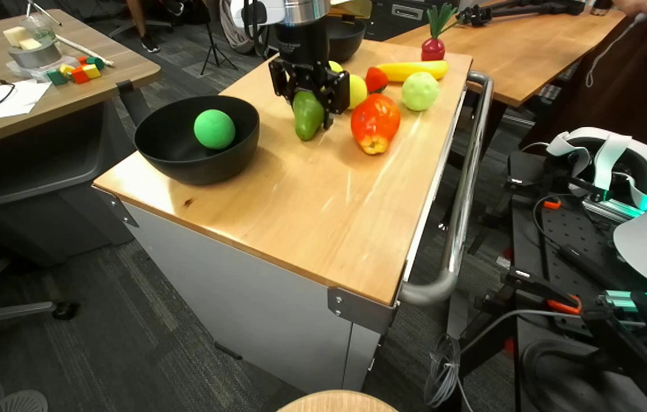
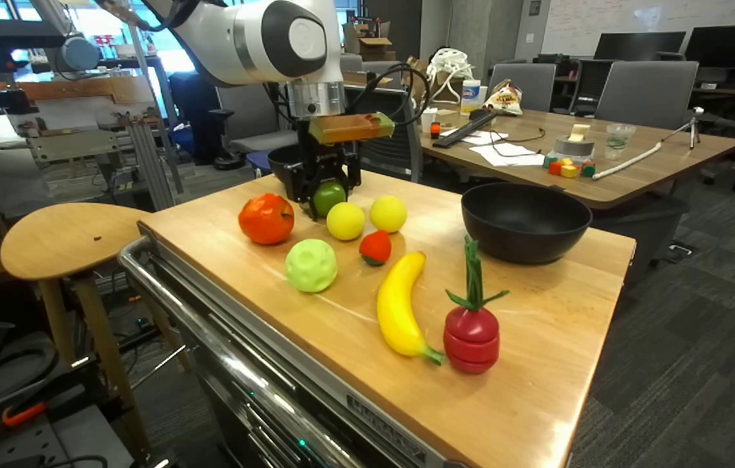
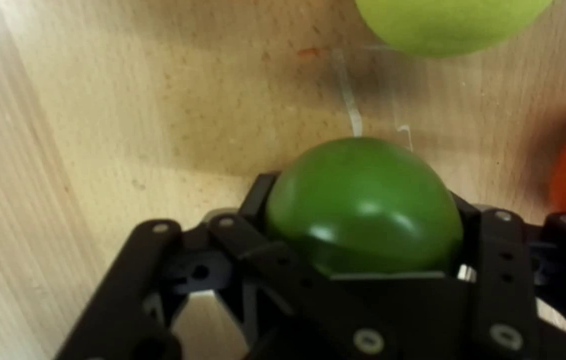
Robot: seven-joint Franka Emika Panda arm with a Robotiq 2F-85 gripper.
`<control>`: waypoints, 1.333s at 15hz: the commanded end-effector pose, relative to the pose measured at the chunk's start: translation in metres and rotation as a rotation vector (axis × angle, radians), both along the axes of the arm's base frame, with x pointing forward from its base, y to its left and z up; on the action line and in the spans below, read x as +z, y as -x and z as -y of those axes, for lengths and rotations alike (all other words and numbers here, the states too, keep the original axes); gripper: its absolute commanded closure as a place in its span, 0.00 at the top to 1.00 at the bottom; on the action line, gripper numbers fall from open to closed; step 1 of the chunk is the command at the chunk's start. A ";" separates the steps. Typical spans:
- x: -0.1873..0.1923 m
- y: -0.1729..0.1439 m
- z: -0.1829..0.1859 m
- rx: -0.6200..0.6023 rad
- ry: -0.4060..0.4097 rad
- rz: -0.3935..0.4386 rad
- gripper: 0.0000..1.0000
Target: Put the fruits in the bowls
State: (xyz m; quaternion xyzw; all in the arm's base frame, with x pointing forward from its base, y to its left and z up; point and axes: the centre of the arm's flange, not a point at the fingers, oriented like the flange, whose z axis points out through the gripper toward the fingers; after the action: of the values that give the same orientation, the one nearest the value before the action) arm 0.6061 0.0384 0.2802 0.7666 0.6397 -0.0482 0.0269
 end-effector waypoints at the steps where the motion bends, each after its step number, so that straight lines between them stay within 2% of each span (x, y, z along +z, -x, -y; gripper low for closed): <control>1: 0.030 0.006 -0.007 0.034 0.011 0.055 0.42; 3: 0.064 0.012 -0.020 0.064 -0.024 0.108 0.42; 5: 0.108 0.013 -0.040 0.114 -0.062 0.209 0.42; 7: 0.147 0.005 -0.063 0.140 -0.128 0.288 0.42; 9: 0.166 -0.008 -0.082 0.152 -0.220 0.346 0.42; 11: 0.167 -0.024 -0.097 0.147 -0.267 0.363 0.42; 14: 0.147 -0.048 -0.103 0.119 -0.269 0.362 0.42; 18: 0.110 -0.068 -0.091 0.054 -0.279 0.294 0.42; 19: 0.102 -0.070 -0.088 0.046 -0.284 0.281 0.48; 20: 0.096 -0.070 -0.086 0.038 -0.292 0.266 0.92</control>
State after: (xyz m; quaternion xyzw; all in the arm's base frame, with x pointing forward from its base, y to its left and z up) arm 0.6580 0.1268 0.3809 0.7395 0.6575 0.1428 0.0202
